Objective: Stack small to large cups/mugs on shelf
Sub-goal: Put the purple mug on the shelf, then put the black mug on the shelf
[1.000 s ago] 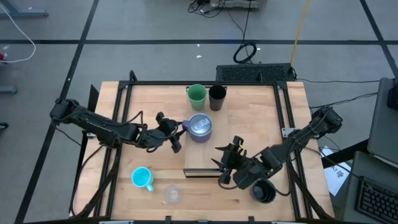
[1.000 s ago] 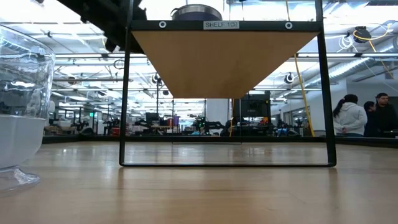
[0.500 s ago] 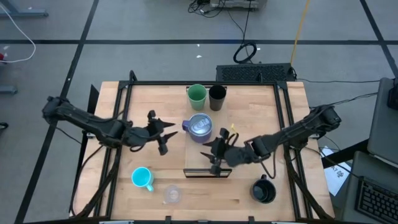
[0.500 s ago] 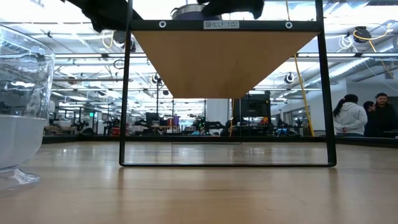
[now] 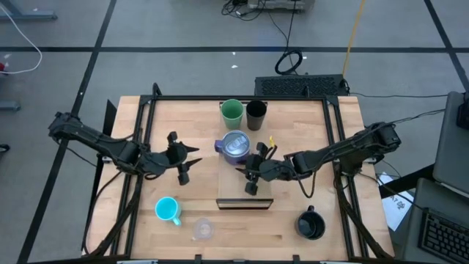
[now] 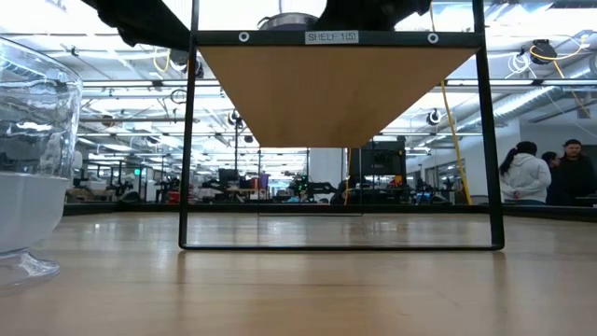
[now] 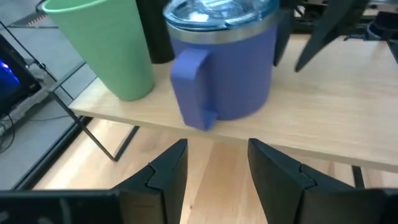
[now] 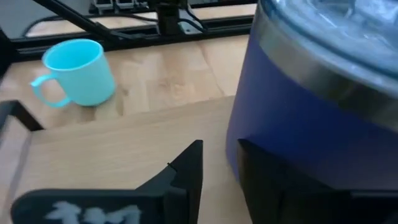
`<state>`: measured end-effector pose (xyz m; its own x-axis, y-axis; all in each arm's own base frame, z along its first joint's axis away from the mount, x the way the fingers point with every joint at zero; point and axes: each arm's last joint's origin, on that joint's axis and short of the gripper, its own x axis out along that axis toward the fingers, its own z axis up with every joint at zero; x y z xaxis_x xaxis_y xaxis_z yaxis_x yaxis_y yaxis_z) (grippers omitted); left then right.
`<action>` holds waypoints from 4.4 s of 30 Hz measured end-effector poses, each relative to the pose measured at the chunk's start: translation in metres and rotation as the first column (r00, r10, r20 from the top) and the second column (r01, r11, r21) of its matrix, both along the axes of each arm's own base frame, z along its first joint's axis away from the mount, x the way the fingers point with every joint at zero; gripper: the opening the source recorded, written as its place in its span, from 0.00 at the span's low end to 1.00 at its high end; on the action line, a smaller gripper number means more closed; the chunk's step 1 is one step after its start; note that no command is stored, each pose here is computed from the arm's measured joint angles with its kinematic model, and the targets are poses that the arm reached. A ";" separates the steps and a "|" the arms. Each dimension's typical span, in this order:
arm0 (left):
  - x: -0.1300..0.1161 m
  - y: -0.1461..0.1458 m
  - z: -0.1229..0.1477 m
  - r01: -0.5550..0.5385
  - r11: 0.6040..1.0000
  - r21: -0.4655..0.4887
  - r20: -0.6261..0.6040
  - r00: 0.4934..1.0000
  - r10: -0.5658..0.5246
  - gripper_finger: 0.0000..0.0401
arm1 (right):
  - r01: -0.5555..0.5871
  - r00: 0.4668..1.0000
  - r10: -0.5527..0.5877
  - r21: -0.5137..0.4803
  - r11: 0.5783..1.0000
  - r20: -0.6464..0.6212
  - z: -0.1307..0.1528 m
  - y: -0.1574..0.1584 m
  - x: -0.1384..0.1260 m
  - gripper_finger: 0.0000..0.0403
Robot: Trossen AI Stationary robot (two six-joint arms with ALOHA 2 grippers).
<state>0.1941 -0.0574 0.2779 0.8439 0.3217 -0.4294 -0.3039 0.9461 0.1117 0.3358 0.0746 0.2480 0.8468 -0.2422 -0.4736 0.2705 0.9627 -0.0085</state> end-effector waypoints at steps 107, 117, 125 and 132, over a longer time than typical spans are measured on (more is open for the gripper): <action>-0.002 -0.006 -0.029 0.012 1.000 -0.028 -0.001 1.000 -0.012 0.42 | 0.044 0.985 0.010 0.301 0.953 -0.175 0.113 0.056 -0.094 0.20; -0.002 -0.012 -0.025 0.064 0.998 -0.003 0.023 0.998 -0.064 0.42 | 0.100 0.945 0.041 0.407 0.908 -0.324 0.131 0.102 -0.075 0.20; -0.002 -0.013 -0.026 0.095 0.995 -0.010 0.016 0.995 -0.095 0.42 | 0.187 0.900 0.037 0.463 0.867 -0.433 0.125 0.133 -0.073 0.20; -0.002 -0.016 -0.026 0.129 0.991 -0.026 0.011 0.992 -0.128 0.42 | 0.279 0.860 0.039 0.533 0.799 -0.509 0.117 0.148 -0.078 0.20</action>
<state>0.1916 -0.0730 0.2521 0.8815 0.1991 -0.4281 -0.1805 0.9800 0.0841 0.2582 0.2224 0.3654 0.4581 0.1242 -0.8802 0.4977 0.7846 0.3697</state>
